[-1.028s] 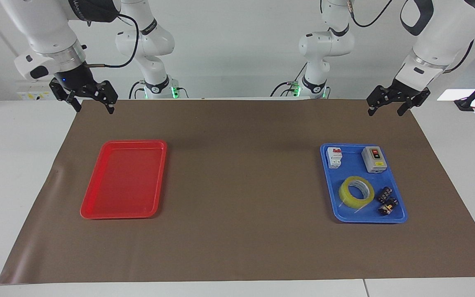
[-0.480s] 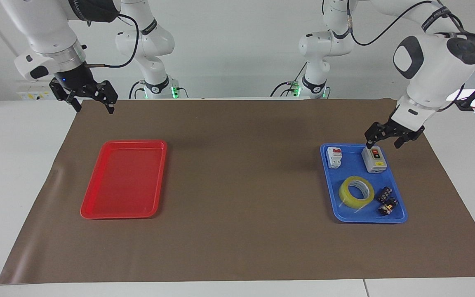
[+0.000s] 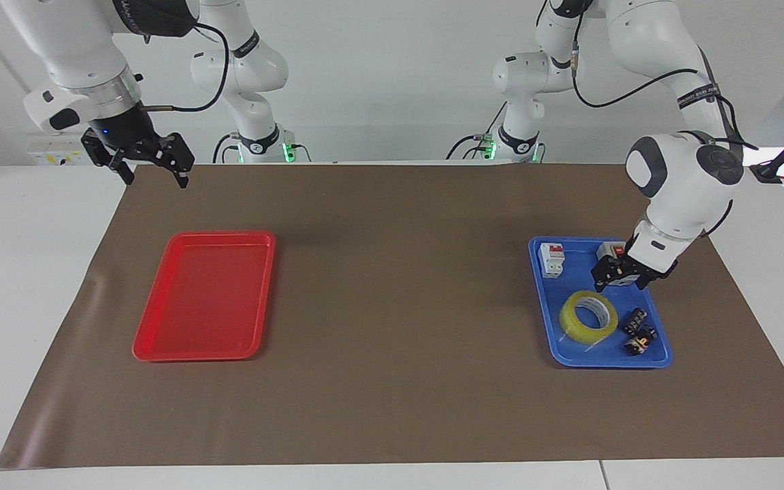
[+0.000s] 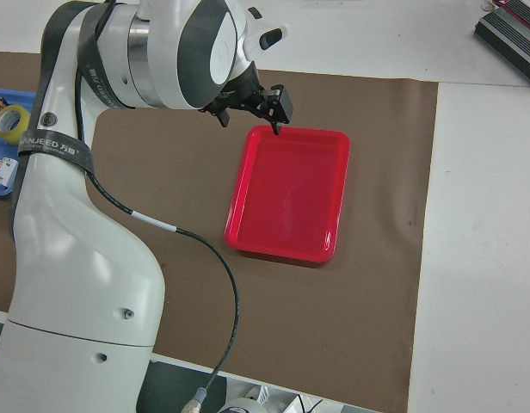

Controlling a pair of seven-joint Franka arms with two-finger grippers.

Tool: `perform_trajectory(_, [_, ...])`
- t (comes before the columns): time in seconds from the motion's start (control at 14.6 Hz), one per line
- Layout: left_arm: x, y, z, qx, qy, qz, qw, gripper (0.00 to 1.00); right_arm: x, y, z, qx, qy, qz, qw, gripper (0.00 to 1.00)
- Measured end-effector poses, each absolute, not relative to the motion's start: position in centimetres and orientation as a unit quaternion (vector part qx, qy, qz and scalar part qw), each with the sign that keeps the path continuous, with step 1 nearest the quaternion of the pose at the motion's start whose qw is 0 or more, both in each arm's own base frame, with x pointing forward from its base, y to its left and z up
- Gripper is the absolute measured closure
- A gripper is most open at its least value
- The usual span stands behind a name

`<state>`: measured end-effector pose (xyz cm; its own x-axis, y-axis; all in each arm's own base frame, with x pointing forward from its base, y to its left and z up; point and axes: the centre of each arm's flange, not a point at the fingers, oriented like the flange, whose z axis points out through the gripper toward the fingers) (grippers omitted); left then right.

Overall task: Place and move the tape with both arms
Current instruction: 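Reach the left gripper into the blue tray and grasp the yellow tape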

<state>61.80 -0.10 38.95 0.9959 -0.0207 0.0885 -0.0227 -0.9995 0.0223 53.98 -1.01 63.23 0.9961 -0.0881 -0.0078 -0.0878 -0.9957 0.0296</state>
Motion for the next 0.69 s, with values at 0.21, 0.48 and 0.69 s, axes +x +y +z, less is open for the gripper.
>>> perform_trajectory(0.21, [62.2,0.0,36.7,0.998,-0.010,0.055,0.012,0.00,54.0,-0.9,63.2,0.999,-0.043,-0.005,0.015,0.00])
perform_trajectory(0.48, [63.1,0.0,33.4,0.998,-0.009,0.064,0.012,0.00,54.0,-0.9,63.2,0.999,-0.043,-0.005,0.015,0.00])
perform_trajectory(0.69, [63.3,0.0,31.7,0.998,-0.008,0.061,0.013,0.00,54.0,-0.9,63.2,0.999,-0.043,-0.005,0.015,0.00])
